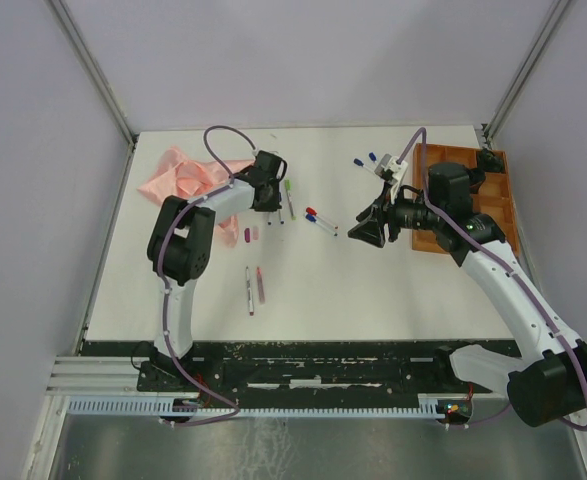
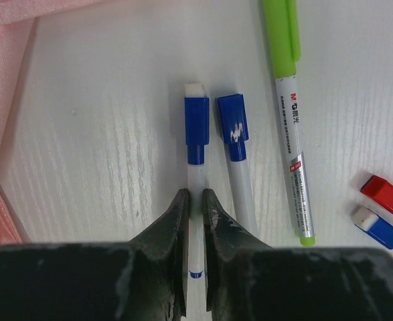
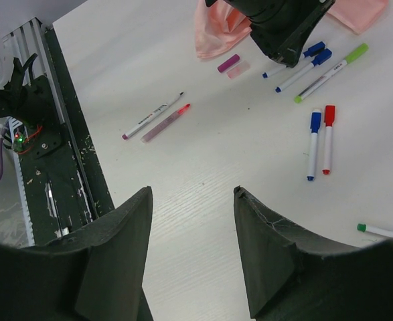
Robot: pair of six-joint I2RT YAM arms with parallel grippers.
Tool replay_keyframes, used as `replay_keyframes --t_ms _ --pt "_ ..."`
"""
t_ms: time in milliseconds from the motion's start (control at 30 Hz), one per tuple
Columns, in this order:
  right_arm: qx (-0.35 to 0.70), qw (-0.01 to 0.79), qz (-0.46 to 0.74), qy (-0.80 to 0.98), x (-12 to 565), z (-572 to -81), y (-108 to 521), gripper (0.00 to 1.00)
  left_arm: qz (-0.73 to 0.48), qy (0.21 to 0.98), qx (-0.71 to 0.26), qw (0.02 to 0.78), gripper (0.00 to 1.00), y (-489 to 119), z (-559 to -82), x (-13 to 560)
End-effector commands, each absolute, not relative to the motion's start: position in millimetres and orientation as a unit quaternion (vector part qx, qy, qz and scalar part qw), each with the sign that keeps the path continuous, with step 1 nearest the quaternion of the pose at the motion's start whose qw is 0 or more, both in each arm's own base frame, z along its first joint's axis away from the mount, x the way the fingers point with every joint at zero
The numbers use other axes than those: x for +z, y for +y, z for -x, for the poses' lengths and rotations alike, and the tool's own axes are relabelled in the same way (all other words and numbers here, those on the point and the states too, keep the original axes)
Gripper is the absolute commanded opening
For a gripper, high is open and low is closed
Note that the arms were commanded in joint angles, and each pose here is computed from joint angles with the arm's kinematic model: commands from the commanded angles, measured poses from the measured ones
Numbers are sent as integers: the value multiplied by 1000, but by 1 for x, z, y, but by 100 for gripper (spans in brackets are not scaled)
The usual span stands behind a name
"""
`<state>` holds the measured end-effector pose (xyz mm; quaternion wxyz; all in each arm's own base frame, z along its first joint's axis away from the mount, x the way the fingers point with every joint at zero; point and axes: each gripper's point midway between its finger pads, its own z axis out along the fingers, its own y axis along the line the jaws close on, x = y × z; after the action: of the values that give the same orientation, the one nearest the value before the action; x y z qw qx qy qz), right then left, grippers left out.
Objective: Open the pen caps
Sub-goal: Pick up the pen from the center of the board, then open the pen cap from the pen.
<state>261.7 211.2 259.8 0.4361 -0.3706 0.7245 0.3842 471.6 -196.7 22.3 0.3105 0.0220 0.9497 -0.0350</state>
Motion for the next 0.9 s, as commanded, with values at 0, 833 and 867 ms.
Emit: replay_keyframes --t_ms 0,833,867 --pt "401 456 378 699 281 -263 217 59 -33 939 -43 339 8 -196 -482 49" --pt "549 434 343 626 290 -235 251 76 17 644 -486 591 3 -239 -288 265" --pt "551 432 342 627 289 -234 253 76 20 632 -492 599 3 -240 -278 268"
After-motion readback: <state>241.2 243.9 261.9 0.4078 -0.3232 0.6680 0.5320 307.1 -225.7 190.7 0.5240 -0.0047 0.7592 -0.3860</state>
